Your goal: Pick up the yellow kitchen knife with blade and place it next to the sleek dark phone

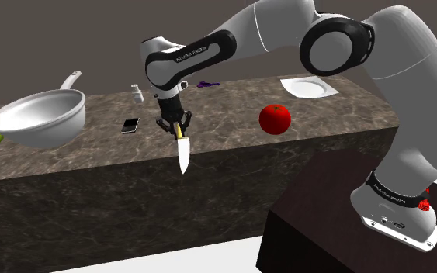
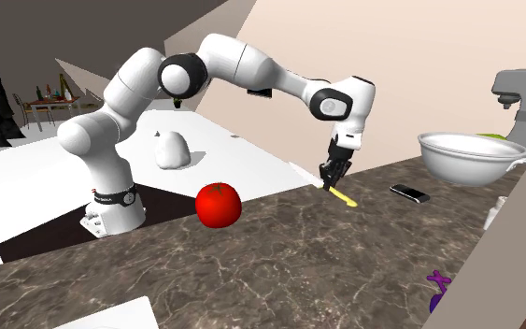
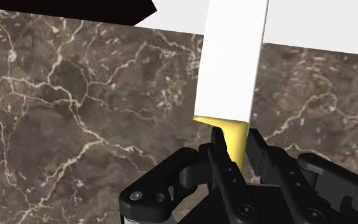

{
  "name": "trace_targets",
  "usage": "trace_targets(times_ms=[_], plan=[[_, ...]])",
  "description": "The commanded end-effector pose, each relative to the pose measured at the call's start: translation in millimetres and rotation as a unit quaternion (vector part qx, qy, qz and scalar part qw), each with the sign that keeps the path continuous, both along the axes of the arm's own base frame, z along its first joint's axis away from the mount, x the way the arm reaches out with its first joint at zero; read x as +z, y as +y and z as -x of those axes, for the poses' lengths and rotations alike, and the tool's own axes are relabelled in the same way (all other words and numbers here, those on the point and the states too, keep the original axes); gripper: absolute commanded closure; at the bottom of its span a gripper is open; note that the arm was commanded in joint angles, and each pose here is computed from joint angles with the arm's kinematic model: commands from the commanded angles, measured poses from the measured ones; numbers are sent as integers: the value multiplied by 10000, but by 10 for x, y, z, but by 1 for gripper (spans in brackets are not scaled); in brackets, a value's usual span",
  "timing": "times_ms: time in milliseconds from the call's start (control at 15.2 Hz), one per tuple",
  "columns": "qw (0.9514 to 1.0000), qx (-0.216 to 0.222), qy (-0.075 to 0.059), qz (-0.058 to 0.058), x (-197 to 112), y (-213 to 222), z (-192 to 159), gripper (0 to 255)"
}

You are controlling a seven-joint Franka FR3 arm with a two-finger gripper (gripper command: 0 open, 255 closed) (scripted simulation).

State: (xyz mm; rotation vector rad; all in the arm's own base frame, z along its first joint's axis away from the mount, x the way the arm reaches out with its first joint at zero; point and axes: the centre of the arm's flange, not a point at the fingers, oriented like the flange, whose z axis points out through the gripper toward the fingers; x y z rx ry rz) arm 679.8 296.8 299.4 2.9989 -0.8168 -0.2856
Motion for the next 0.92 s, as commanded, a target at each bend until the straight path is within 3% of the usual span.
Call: trace_targets(times_ms=[0, 330, 594, 858], plan=[[10000, 1, 1, -1, -2, 3, 1, 0], [10000, 1, 1, -1, -2, 2, 1, 0], [10000, 1, 1, -1, 490, -12, -90, 0], [10000, 1, 1, -1, 490, -12, -90, 0]])
